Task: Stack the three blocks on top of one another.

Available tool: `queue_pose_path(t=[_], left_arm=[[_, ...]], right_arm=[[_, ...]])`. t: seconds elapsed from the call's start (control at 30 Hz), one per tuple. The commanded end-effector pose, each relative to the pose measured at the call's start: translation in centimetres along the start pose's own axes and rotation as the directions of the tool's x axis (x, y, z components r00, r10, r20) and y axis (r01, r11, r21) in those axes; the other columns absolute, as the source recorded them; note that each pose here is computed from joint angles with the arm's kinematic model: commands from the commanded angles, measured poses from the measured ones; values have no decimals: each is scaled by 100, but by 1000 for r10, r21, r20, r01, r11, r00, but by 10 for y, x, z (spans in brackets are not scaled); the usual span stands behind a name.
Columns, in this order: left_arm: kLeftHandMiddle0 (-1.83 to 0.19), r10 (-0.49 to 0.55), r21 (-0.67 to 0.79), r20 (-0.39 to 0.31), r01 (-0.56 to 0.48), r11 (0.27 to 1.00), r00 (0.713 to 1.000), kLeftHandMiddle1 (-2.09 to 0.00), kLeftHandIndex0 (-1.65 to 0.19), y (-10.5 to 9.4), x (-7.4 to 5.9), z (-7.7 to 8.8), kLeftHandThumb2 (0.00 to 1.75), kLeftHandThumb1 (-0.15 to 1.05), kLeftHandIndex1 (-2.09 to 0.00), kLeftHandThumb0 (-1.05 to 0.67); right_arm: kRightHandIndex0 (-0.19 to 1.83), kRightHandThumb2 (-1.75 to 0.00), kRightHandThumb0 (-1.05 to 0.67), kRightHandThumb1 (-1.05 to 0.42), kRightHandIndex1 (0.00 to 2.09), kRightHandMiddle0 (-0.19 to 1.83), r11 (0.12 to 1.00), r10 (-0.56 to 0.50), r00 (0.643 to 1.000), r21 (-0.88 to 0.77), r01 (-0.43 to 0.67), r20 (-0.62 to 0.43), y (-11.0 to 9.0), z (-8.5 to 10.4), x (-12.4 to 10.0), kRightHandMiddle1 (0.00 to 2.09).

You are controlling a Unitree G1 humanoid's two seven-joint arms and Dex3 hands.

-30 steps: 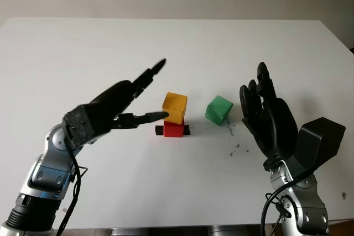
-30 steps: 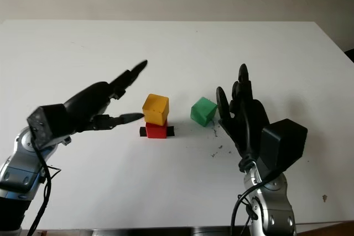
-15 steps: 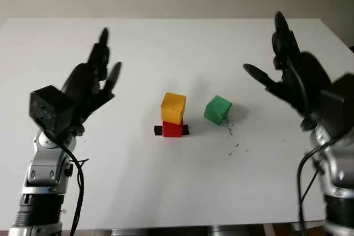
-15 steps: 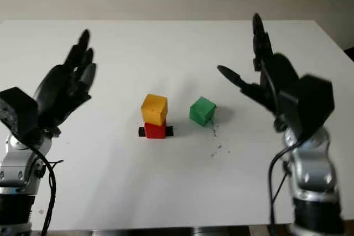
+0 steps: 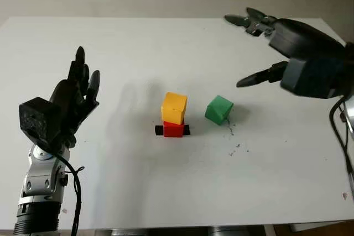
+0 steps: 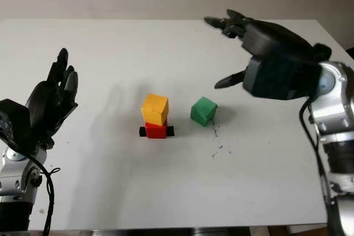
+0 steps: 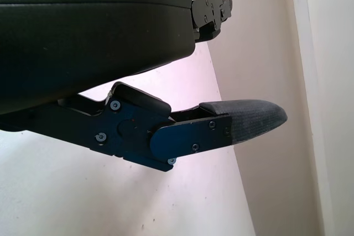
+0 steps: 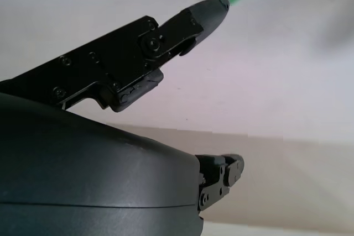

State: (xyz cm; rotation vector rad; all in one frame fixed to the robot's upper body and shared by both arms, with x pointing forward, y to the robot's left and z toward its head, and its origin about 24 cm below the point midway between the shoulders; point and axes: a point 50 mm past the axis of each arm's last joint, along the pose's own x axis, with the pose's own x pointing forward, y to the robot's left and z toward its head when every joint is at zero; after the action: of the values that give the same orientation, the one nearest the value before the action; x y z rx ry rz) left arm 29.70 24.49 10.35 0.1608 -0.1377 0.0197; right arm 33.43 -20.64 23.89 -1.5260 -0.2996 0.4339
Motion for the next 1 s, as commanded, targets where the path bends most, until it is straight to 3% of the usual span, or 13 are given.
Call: queue_pose_path(t=[0.0, 0.27, 0.63, 0.97], left_arm=[[18, 5, -31, -13, -5, 1000, 1000, -4, 18, -1, -1, -3, 57, 105, -4, -78], [18, 18, -59, -17, -19, 998, 1000, -5, 17, -4, -1, -4, 51, 105, -5, -80], [19, 1, -53, 8, -1, 999, 1000, -5, 19, -8, 1, 2, 54, 105, -4, -77], [18, -2, -45, 9, 2, 999, 1000, -5, 18, -9, 0, 2, 54, 105, -4, -75]], right_arm=[[1, -5, -58, -78, 9, 26, 997, 12, 1000, -79, -11, 10, -9, 3, 1, 18], [-1, -7, -57, -83, 6, 28, 957, 111, 992, -275, -92, 56, -1, 9, 11, 13], [0, -6, -57, -85, 6, 32, 933, 224, 968, -312, -179, 113, 34, 10, 23, 11], [1, -5, -52, -84, 6, 38, 952, 232, 960, -237, -191, 155, 64, 8, 26, 11]])
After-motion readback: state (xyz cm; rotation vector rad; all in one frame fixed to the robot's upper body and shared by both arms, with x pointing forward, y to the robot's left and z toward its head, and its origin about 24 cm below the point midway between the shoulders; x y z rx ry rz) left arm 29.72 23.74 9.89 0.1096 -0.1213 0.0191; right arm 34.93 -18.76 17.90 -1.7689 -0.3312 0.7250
